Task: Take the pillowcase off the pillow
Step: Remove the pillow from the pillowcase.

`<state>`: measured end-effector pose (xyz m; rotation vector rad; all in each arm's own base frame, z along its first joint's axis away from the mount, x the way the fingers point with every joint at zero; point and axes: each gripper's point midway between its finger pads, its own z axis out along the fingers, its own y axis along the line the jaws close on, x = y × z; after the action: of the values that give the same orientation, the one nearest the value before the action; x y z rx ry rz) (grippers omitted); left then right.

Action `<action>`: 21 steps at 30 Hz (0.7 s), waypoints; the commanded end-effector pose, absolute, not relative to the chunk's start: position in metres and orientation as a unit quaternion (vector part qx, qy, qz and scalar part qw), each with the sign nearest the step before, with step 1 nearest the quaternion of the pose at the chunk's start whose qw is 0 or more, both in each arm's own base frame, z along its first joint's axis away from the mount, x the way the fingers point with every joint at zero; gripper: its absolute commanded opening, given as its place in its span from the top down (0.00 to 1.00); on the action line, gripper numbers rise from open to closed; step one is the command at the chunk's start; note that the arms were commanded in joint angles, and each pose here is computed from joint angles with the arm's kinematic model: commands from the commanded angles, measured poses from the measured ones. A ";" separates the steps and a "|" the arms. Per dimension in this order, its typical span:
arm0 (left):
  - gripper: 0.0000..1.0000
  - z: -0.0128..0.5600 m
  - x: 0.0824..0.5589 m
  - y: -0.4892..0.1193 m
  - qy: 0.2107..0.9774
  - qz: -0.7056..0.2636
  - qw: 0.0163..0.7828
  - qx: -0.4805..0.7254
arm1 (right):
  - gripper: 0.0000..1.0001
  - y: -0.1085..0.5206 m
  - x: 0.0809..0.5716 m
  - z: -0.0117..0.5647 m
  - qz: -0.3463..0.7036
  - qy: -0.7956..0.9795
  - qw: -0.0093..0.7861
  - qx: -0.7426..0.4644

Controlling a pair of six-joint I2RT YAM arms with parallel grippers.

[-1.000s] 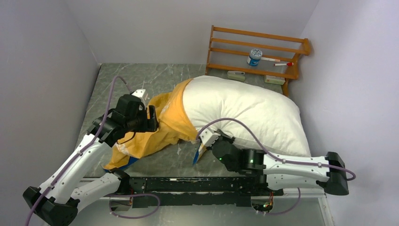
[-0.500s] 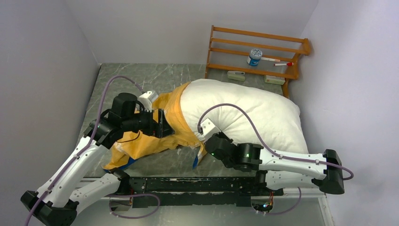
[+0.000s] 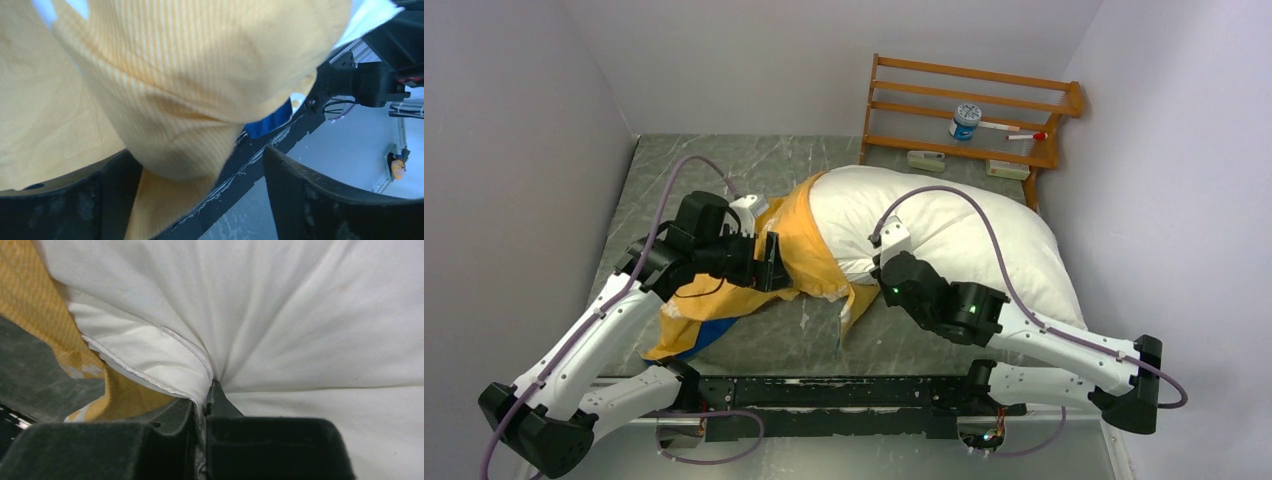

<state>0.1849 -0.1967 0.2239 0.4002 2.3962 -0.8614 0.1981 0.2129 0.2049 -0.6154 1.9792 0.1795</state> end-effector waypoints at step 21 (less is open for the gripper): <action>0.95 0.283 0.215 -0.029 0.882 0.060 0.460 -0.087 | 1.00 0.196 0.208 0.235 0.137 0.834 0.509 -0.161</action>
<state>0.2203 -0.0899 0.2556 -0.0712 2.2847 -0.1641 0.2102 0.2138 0.2335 -0.4633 2.0171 0.3350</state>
